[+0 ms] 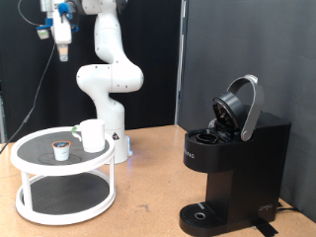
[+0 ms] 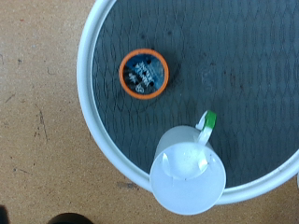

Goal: Make a cup of coffee with the keurig machine

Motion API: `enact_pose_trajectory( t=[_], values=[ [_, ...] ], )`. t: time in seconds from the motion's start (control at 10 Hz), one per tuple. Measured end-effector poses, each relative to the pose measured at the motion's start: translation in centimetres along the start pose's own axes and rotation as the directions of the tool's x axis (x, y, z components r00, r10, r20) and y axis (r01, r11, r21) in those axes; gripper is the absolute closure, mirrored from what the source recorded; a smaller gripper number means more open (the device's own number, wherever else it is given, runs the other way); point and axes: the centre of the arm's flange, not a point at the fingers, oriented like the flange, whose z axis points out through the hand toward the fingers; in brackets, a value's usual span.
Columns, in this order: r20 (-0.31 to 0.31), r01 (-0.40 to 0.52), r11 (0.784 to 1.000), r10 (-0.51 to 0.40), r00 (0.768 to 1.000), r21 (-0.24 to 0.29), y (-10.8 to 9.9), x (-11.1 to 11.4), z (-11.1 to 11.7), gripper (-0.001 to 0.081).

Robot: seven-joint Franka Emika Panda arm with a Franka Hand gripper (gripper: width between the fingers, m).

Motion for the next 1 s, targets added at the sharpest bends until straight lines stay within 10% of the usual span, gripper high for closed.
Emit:
enact_pose_trajectory(
  t=[0.5,1.0],
  values=[
    [0.001,-0.001,1.000,0.001,1.000,-0.014,-0.6,0.3,0.7,0.0072],
    [-0.009,-0.024,1.000,0.024,1.000,-0.014,-2.5,-0.8,6.7,0.0072]
  ],
)
